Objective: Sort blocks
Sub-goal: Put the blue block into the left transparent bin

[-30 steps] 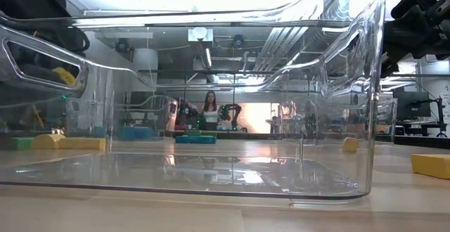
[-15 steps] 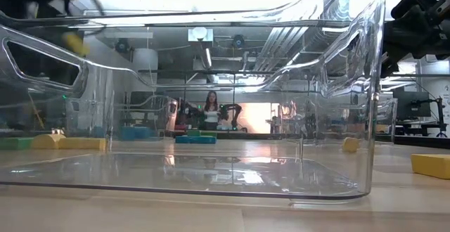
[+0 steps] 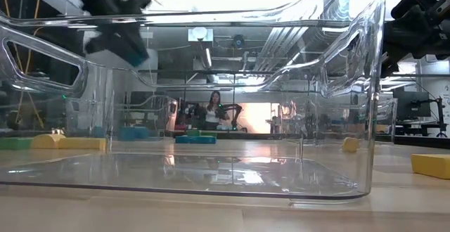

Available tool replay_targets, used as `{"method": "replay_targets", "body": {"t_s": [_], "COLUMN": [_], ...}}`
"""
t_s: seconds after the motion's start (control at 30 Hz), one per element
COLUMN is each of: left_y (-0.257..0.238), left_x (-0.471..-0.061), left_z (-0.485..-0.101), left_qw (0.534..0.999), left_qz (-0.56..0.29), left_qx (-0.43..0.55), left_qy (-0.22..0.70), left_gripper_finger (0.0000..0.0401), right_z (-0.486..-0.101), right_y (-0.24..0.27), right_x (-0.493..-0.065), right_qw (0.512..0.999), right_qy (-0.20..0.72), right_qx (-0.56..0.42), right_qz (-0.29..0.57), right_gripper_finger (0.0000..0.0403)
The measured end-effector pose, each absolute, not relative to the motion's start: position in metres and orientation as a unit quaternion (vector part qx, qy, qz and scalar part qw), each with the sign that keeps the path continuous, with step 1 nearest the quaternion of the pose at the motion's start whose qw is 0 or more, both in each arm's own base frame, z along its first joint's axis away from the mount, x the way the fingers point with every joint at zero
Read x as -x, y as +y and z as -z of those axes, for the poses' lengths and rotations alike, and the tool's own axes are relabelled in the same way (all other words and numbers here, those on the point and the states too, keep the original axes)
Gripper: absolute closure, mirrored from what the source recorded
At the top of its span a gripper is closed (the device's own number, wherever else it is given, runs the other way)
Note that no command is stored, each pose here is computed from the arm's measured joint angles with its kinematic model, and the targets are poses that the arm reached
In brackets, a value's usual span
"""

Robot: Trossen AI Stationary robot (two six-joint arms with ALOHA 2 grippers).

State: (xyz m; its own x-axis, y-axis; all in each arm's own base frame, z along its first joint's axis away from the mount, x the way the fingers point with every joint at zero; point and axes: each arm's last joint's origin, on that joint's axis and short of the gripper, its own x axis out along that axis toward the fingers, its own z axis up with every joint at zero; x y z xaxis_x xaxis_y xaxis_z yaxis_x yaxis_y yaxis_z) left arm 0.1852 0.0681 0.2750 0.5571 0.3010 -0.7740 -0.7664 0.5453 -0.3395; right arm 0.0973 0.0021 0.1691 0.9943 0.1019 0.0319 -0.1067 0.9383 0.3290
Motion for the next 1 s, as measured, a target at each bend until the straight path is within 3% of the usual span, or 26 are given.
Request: {"method": "replay_targets", "body": {"t_s": [0.13, 0.27, 0.43, 0.73, 0.87, 1.0], "left_y": [0.121, 0.164, 0.190, 0.192, 0.173, 0.129], "left_x": [-0.201, -0.207, -0.214, -0.221, -0.227, -0.251], "left_z": [-0.267, -0.245, -0.228, -0.265, -0.295, -0.319], "left_qw": [0.795, 0.748, 0.722, 0.766, 0.835, 0.891], "left_qz": [-0.354, -0.355, -0.324, -0.292, -0.201, -0.131], "left_qx": [0.284, 0.253, 0.237, 0.228, 0.281, 0.230], "left_qy": [0.403, 0.500, 0.563, 0.525, 0.428, 0.369], "left_gripper_finger": [0.0302, 0.0296, 0.0233, 0.0159, 0.0155, 0.0160], "right_z": [-0.169, -0.169, -0.169, -0.169, -0.169, -0.169], "right_y": [0.002, 0.002, 0.002, 0.002, 0.002, 0.002], "right_x": [-0.097, -0.097, -0.097, -0.097, -0.097, -0.097], "right_qw": [0.984, 0.984, 0.984, 0.984, 0.984, 0.984], "right_qy": [-0.007, -0.007, -0.007, -0.007, -0.007, -0.007], "right_qx": [-0.168, -0.167, -0.168, -0.168, -0.168, -0.168], "right_qz": [-0.053, -0.053, -0.053, -0.053, -0.053, -0.053], "right_gripper_finger": [0.0398, 0.0398, 0.0398, 0.0398, 0.0398, 0.0398]}}
